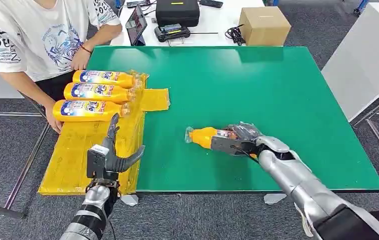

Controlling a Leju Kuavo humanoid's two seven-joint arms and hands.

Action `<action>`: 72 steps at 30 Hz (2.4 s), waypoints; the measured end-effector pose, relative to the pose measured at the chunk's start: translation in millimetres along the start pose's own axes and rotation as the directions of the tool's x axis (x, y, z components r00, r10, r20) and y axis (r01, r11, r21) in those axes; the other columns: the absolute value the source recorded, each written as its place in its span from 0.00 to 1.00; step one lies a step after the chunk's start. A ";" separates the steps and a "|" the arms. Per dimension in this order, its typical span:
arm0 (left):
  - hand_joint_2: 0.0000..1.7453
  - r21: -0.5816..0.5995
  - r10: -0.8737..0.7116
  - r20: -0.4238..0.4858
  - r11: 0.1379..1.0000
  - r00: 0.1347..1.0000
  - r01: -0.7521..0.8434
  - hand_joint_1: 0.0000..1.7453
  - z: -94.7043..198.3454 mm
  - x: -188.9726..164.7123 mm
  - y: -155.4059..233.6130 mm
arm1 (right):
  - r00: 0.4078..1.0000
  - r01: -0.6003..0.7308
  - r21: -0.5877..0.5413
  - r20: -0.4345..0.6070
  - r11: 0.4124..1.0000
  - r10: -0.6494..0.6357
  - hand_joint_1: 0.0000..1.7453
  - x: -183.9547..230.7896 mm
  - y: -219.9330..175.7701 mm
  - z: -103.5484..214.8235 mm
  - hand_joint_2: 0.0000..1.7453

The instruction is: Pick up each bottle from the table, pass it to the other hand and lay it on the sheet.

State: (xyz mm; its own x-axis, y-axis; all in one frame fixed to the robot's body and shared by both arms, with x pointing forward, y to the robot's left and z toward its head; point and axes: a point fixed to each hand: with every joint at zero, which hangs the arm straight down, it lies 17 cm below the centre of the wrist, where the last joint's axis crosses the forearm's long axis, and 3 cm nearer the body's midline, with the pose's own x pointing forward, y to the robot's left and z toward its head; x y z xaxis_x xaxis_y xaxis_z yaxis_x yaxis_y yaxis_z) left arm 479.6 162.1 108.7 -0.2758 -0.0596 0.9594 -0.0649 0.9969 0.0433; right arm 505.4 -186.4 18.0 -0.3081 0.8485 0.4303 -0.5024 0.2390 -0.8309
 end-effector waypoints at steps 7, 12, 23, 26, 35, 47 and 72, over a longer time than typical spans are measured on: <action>1.00 0.001 0.006 0.003 1.000 1.000 -0.006 0.00 -1.4 3.0 -0.8 | 0.999 0.029 -0.029 0.024 0.999 -0.028 1.00 14.3 10.3 3.1 1.00; 1.00 -0.001 0.040 -0.016 0.999 0.999 -0.040 0.00 3.4 1.7 -2.3 | 0.972 0.180 -0.313 0.205 0.932 -0.119 1.00 71.0 -21.8 13.8 1.00; 1.00 -0.016 0.200 -0.079 0.979 0.977 -0.202 0.00 14.6 7.3 -17.6 | 0.837 0.545 -0.696 0.482 0.467 -0.259 1.00 122.2 -111.4 109.6 1.00; 1.00 -0.032 0.252 -0.090 0.966 0.963 -0.256 0.00 14.7 12.5 -25.4 | 0.828 0.560 -0.722 0.491 0.405 -0.271 1.00 114.4 -115.3 124.0 1.00; 1.00 -0.115 0.445 -0.164 0.878 0.881 -0.465 0.00 21.8 27.2 -55.4 | 0.816 0.573 -0.751 0.489 0.327 -0.307 1.00 97.7 -109.5 144.0 1.00; 1.00 -0.280 0.531 -0.237 0.765 0.814 -0.581 0.00 44.0 55.4 -109.1 | 0.719 0.695 -0.587 0.568 0.416 -0.400 1.00 157.2 -40.4 103.1 1.00; 1.00 -0.333 0.488 -0.285 0.757 0.825 -0.562 0.00 58.0 51.1 -131.8 | 0.691 0.696 -0.391 0.593 0.601 -0.414 1.00 253.8 20.8 52.7 1.00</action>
State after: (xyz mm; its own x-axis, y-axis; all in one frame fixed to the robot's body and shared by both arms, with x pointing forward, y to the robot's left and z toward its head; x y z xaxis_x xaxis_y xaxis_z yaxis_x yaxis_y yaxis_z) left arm 418.4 24.8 135.9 0.0142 0.4515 0.8922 0.4249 0.8050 -0.4141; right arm 374.3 9.0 128.5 -0.4837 0.2073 0.8503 -0.2004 0.9195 -0.3382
